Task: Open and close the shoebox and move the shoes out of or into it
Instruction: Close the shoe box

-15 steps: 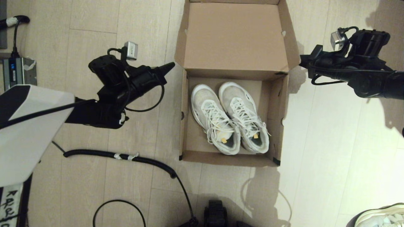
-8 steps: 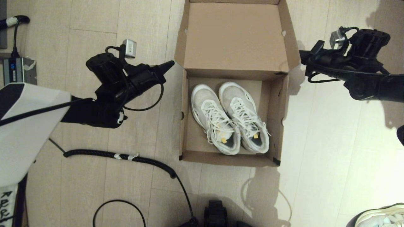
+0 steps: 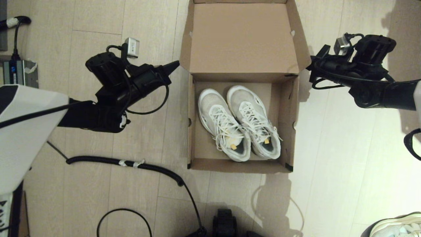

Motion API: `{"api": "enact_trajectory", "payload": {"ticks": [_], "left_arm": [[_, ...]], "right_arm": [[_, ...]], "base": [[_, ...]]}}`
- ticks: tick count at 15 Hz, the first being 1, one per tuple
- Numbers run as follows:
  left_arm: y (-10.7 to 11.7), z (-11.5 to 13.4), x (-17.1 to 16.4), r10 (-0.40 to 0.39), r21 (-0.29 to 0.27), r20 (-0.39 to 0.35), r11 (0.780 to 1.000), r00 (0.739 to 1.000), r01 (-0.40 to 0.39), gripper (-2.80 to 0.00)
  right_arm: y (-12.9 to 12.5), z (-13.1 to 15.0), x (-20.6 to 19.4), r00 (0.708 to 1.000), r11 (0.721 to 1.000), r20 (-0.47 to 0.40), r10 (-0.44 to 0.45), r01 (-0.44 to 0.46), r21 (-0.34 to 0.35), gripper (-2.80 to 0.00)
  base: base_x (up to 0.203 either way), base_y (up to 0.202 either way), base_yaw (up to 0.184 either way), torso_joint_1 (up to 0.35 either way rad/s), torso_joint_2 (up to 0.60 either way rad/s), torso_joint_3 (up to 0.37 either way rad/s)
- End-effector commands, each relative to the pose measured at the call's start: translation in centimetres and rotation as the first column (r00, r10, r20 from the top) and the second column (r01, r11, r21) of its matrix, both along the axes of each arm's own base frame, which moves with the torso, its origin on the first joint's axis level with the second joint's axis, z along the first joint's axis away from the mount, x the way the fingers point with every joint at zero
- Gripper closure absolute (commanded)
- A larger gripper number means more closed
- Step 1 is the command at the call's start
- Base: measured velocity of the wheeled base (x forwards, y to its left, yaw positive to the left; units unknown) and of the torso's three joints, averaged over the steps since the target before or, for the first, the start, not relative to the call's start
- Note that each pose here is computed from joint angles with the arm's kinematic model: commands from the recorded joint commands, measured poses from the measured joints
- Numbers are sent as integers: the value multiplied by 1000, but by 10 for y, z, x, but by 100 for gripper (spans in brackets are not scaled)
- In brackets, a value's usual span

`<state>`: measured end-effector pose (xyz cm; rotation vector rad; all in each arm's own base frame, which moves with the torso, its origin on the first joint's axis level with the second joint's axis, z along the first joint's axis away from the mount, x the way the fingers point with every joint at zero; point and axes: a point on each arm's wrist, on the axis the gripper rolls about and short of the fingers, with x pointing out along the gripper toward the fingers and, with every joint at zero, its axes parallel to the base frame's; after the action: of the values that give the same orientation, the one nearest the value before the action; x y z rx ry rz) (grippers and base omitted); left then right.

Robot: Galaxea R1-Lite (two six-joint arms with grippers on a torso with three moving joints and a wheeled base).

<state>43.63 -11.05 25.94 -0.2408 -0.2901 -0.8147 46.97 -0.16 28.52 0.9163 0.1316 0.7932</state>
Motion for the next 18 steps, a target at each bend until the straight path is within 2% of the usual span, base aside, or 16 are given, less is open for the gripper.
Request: {"api": "enact_trajectory", "payload": {"ticks": [1, 3, 5, 10, 14, 18], "left_arm": [[0, 2, -1, -3, -2, 7, 1000, 1000, 3, 0], [0, 2, -1, -4, -2, 7, 1000, 1000, 4, 0], [0, 0, 0, -3, -1, 4, 1000, 1000, 3, 0], [-1, -2, 1, -3, 0, -2, 1000, 1000, 3, 0], [1, -5, 4, 3, 0, -6, 1000, 1000, -3, 0], [1, -7, 7, 4, 1, -9, 1000, 1000, -4, 0]], "right_arm": [[1, -4, 3, 1000, 1000, -8, 8, -8, 3, 0], [2, -3, 2, 1000, 1000, -6, 12, -12, 4, 0], [2, 2, -1, 999, 999, -14, 28, -28, 33, 0], [2, 17, -8, 990, 972, -15, 140, -134, 193, 0], [7, 13, -7, 976, 964, -38, 214, -205, 170, 0], [3, 1, 0, 981, 973, -35, 190, -183, 143, 0]], "base": [[0, 0, 0, 0, 0, 0], [0, 0, 0, 0, 0, 0], [0, 0, 0, 0, 0, 0], [0, 0, 0, 0, 0, 0], [0, 0, 0, 0, 0, 0], [0, 0, 0, 0, 0, 0]]}}
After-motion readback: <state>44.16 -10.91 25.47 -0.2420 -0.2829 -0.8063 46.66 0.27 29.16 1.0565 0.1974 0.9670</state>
